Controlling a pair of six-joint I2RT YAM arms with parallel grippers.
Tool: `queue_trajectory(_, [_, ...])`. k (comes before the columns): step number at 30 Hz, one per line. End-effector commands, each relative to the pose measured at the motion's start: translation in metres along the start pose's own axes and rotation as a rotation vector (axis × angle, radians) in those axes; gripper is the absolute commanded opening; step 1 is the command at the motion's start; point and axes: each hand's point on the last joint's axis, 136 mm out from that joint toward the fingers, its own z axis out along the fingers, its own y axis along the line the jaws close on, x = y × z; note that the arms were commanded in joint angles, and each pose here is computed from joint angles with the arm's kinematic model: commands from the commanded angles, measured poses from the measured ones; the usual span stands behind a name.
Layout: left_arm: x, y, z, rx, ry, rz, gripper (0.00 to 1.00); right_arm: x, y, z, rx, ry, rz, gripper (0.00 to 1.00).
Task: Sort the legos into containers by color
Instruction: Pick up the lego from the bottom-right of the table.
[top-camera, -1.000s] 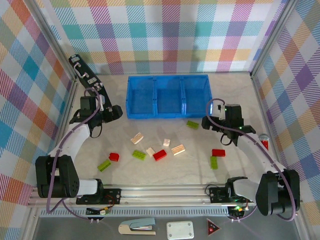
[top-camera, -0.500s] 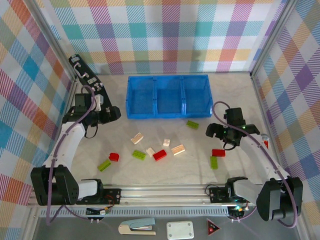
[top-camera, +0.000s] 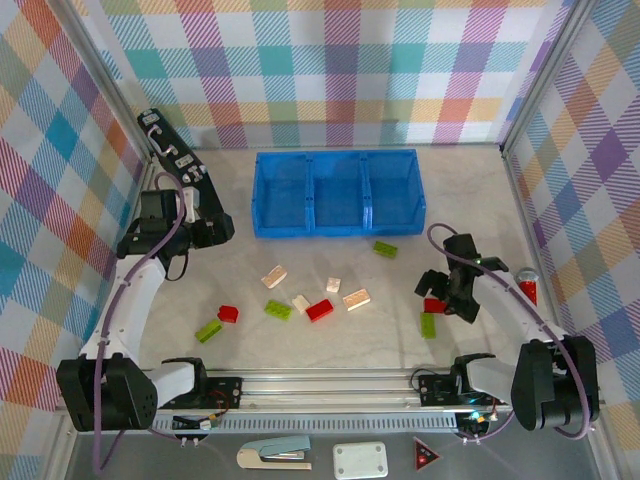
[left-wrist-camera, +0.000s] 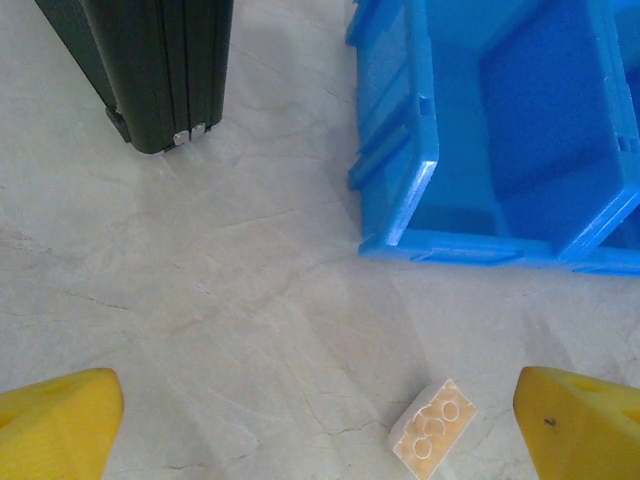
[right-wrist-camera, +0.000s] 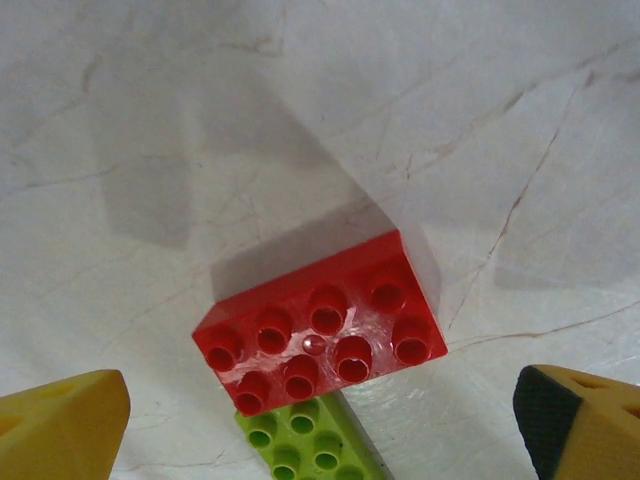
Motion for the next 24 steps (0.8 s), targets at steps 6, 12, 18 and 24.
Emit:
queue_trajectory(6, [0.004,0.009,-0.004,-0.035,-0.001,0.006,1.0,0.006,0.011,0.006,-0.029,0.05,-0.005,0.99])
queue_trajectory(12, [0.004,0.007,-0.003,-0.022,0.002,0.005,1.0,0.011,0.023,0.007,-0.077,0.07,-0.048,1.0])
queue_trajectory(18, [0.006,0.004,-0.001,-0.002,0.012,-0.006,1.0,0.021,0.031,0.01,-0.074,0.09,-0.083,0.99])
queue_trajectory(24, [0.009,0.006,0.005,-0.009,0.042,-0.014,1.0,0.016,0.022,0.007,0.015,0.045,-0.105,0.98])
